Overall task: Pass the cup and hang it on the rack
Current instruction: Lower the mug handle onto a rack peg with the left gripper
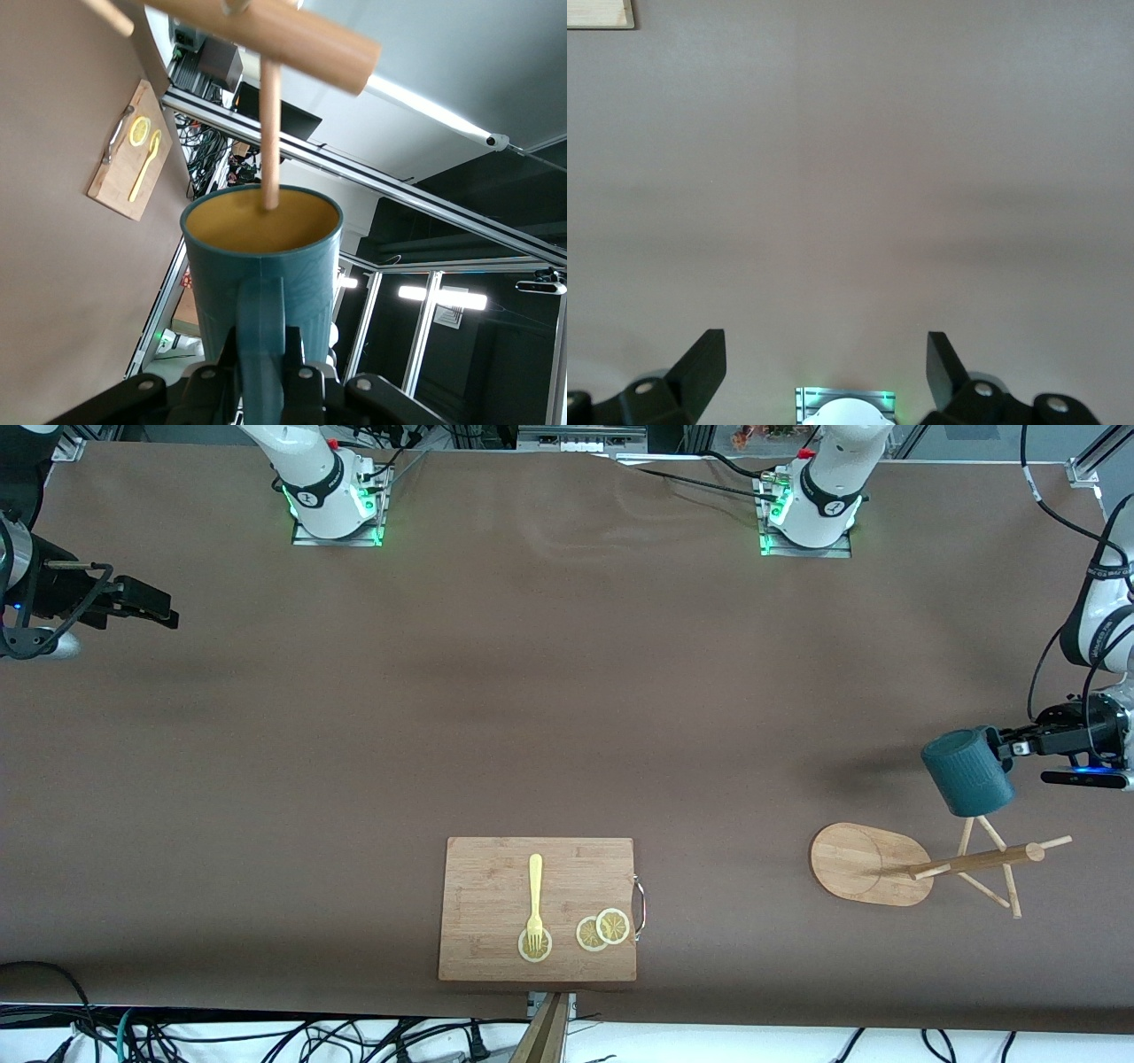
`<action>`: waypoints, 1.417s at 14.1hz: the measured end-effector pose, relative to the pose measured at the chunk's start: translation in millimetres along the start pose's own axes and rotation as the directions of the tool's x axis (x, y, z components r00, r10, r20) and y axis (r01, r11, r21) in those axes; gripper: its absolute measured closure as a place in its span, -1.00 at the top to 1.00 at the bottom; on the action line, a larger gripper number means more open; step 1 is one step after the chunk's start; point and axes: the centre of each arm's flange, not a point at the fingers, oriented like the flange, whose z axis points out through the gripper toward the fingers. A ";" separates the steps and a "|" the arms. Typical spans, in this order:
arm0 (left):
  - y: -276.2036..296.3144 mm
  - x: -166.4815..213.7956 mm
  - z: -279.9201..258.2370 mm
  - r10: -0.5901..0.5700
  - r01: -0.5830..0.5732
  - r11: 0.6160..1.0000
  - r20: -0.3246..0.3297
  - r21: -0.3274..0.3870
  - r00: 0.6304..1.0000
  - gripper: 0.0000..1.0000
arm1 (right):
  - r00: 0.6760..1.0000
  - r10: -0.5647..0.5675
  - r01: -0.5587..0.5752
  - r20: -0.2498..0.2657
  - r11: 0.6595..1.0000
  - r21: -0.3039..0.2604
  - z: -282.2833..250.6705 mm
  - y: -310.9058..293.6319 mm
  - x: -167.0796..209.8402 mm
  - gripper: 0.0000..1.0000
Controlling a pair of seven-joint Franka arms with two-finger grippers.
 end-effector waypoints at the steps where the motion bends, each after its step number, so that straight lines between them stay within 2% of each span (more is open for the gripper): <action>1: 3.5 4.3 -2.2 0.006 -0.006 1.000 0.002 -0.002 1.000 -0.58 | 1.000 0.000 0.000 0.000 1.000 0.000 0.0 0.0 0.0 1.00; 4: 9.0 22.4 -11.3 0.022 -0.022 1.000 -0.005 -0.009 1.000 -0.58 | 1.000 0.000 0.000 0.000 1.000 0.000 0.0 0.0 0.0 1.00; 9: -17.6 47.8 -13.7 0.010 -0.010 0.999 0.001 -0.036 1.000 -0.58 | 1.000 0.000 0.000 0.000 1.000 0.000 0.0 0.0 0.0 1.00; 20: -34.4 67.2 -16.9 0.017 -0.017 0.998 0.008 -0.057 1.000 -0.58 | 1.000 0.000 0.000 0.000 1.000 0.000 0.0 0.0 0.0 1.00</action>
